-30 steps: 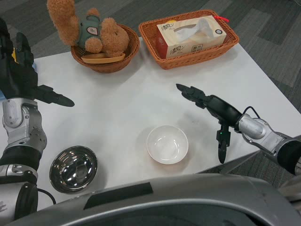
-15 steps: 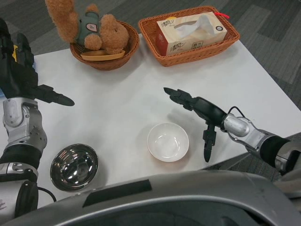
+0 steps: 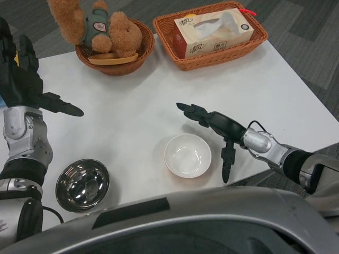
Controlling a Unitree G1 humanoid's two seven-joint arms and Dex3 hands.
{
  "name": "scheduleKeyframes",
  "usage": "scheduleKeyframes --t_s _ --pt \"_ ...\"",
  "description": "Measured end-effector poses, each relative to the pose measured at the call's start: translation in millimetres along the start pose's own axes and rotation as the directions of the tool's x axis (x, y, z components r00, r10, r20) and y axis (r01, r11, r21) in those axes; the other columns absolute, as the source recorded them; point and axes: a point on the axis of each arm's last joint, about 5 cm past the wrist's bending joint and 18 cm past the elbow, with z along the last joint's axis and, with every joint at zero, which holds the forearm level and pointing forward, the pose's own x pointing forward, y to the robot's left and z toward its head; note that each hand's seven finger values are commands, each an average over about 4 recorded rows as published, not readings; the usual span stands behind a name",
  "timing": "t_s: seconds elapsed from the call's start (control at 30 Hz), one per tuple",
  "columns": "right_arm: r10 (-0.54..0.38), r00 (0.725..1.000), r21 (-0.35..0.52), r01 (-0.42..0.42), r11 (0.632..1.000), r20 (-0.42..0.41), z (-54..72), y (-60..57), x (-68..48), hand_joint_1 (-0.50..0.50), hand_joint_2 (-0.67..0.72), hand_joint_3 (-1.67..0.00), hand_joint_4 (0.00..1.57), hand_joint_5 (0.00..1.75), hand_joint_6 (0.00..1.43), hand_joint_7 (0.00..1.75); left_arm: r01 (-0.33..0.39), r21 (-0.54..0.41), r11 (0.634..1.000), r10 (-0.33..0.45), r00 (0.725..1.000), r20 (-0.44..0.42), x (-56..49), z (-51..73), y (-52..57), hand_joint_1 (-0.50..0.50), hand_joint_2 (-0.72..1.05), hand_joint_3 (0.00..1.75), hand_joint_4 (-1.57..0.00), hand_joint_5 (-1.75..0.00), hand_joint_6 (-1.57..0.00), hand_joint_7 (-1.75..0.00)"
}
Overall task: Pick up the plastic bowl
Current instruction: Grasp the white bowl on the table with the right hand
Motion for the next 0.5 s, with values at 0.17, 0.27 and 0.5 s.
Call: scheduleKeyframes --t_s 0.17,0.27,0.5 --pt "0.042 0.999 0.011 -0.042 0.999 -0.013 -1.9 6.5 -0.6 -0.46 0.34 -0.16 0.0 0.0 0.0 0.0 -0.001 -0.002 1.0 0.001 1.0 -0.021 -0.2 -1.3 0.1 -0.5 -0.55 0.0 0.0 0.0 0.0 0.0" --pt "0.082 0.997 -0.016 -0.082 0.996 -0.012 -1.0 6.6 1.2 -0.46 0.34 -0.16 0.0 0.0 0.0 0.0 0.001 -0.005 1.0 -0.001 0.999 -0.037 1.7 -1.6 -0.6 -0.5 -0.55 0.0 0.0 0.0 0.0 0.0" --pt "0.13 0.992 -0.048 -0.13 0.99 -0.006 0.0 9.0 4.2 -0.42 0.22 -0.16 0.0 0.0 0.0 0.0 0.007 -0.004 1.0 -0.007 0.999 -0.033 7.5 0.4 -2.4 -0.5 -0.55 0.0 0.0 0.0 0.0 0.0"
